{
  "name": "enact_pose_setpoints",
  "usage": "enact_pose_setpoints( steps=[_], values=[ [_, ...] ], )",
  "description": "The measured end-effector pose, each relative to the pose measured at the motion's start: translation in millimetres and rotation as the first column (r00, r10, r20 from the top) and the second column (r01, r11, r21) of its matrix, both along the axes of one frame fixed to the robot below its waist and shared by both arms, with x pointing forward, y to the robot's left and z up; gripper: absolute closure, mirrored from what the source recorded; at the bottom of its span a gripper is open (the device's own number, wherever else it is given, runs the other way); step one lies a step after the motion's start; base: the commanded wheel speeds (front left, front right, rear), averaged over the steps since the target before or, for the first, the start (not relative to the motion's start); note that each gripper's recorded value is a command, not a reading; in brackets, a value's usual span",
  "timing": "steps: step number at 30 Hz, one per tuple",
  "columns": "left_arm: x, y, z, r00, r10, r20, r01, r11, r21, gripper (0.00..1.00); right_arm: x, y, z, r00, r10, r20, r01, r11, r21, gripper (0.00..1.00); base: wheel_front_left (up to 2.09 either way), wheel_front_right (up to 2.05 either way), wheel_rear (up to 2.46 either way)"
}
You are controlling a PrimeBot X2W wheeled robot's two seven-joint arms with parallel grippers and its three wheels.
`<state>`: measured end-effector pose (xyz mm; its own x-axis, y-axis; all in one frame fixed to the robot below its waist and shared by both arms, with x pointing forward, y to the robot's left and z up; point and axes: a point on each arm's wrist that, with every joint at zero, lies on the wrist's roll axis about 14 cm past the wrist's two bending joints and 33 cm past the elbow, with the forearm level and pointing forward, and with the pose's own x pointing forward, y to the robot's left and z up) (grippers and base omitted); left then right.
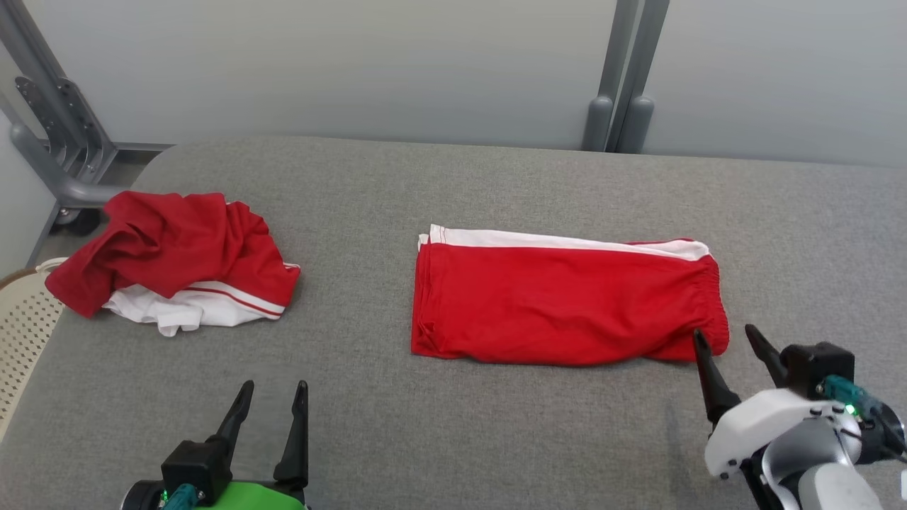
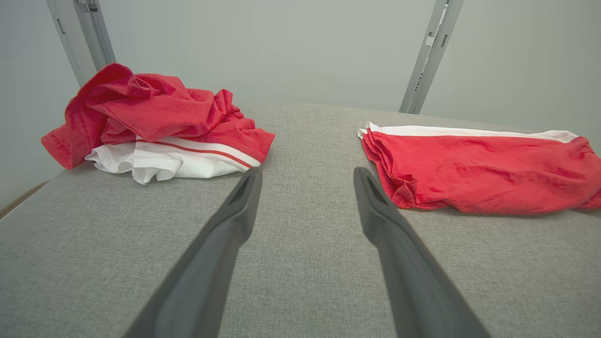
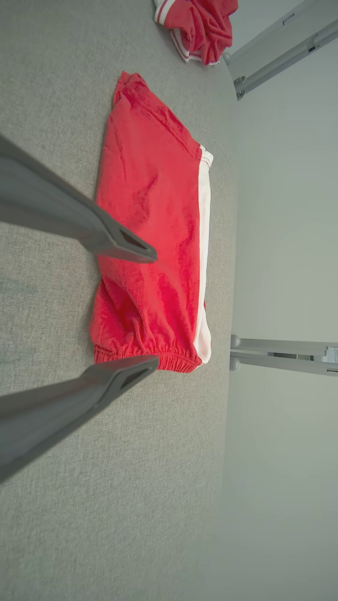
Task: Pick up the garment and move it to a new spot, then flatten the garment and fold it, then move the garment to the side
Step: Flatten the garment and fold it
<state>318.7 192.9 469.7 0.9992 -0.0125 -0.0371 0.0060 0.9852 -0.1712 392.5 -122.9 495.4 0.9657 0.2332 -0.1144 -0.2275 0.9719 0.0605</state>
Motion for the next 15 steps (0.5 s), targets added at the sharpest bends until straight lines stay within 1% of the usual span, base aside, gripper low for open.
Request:
enact_pose_setpoints(
  steps=[2,5,6,9,12,15],
  values=[
    [3,-2,-2,1.0,-0.006,-0.007,0.006,1.0,-0.001,0.0,12,-7,-1,0.998,-0.022,-0.052,0.021,1.0,-0.015,0.0,0.0,0.0,0.0],
    [6,-8,-9,0.999,-0.027,-0.039,0.026,1.0,-0.011,0.0,25,-17,-13,0.979,-0.054,-0.198,0.045,0.998,-0.049,0.0,0.0,0.0,0.0],
    [6,-11,-11,0.998,-0.033,-0.048,0.032,0.999,-0.018,0.0,31,-20,-10,0.974,-0.065,-0.218,0.051,0.996,-0.07,0.0,0.0,0.0,0.0],
    [12,-17,-15,0.996,-0.057,-0.065,0.055,0.998,-0.024,0.0,57,-34,12,0.969,-0.119,-0.217,0.1,0.99,-0.098,0.0,0.0,0.0,0.0],
    [19,-21,-14,0.995,-0.072,-0.065,0.07,0.997,-0.028,0.0,67,-36,6,0.948,-0.14,-0.285,0.1,0.984,-0.149,0.0,0.0,0.0,0.0],
    [23,-23,-17,0.994,-0.076,-0.074,0.073,0.996,-0.043,0.0,79,-37,5,0.936,-0.161,-0.312,0.105,0.976,-0.189,0.0,0.0,0.0,0.0]
  ],
)
